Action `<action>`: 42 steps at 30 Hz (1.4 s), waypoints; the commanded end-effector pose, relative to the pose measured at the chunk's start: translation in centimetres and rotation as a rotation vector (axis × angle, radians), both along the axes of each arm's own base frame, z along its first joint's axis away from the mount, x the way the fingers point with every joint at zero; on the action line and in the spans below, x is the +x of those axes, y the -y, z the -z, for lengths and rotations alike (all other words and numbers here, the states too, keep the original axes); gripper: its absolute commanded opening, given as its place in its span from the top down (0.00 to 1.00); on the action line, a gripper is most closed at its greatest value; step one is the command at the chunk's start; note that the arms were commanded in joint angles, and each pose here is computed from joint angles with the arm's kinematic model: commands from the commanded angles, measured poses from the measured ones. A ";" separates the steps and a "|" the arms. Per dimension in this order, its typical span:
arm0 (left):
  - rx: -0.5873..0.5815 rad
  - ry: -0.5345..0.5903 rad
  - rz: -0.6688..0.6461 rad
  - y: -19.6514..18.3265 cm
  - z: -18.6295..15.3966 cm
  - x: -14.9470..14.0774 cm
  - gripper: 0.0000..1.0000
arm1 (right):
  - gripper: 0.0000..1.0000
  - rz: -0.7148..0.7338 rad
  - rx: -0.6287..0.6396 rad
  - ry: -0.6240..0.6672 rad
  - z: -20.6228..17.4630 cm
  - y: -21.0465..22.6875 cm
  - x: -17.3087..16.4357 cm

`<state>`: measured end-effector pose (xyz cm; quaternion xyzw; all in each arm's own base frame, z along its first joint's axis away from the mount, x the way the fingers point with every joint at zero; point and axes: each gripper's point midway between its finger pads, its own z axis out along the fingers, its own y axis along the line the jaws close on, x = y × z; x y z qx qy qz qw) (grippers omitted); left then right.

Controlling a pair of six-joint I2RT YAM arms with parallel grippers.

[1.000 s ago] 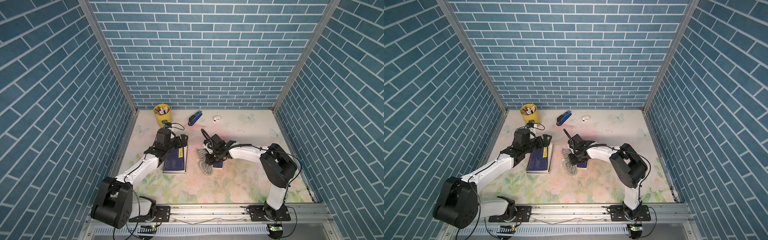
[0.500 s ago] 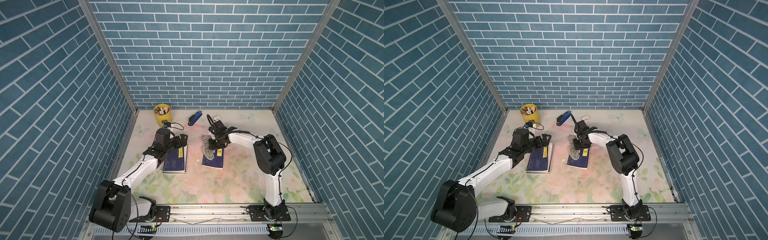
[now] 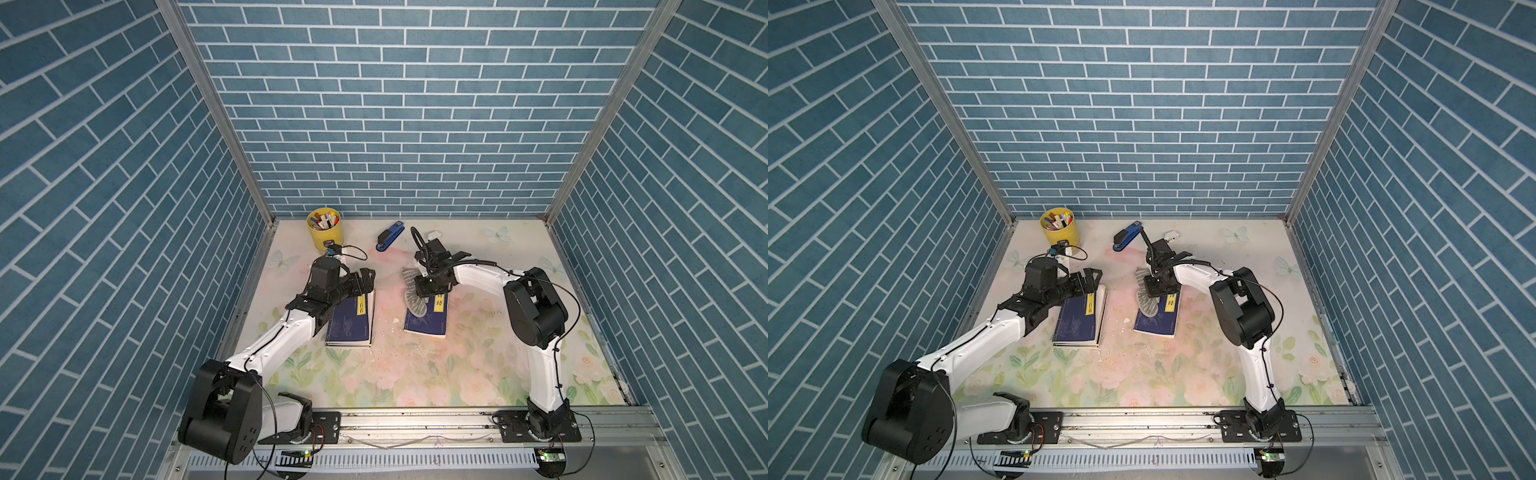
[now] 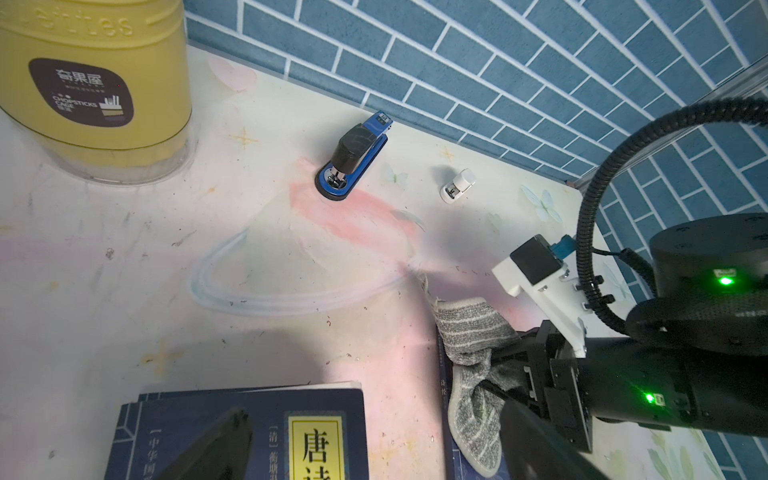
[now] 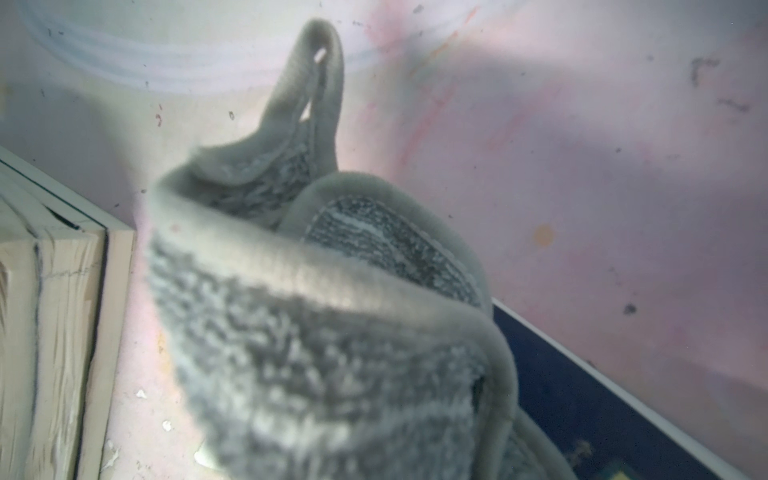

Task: Wipe the cover of the book
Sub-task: Wipe the dirt from the cover of the book.

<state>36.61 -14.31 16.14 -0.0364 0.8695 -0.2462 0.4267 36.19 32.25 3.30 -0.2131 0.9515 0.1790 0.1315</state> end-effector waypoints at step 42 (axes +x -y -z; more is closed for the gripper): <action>0.019 -0.005 -0.009 -0.5 0.6 -0.2 0.02 | 1.00 0.004 -0.089 -0.114 2.8 3.1 -2.1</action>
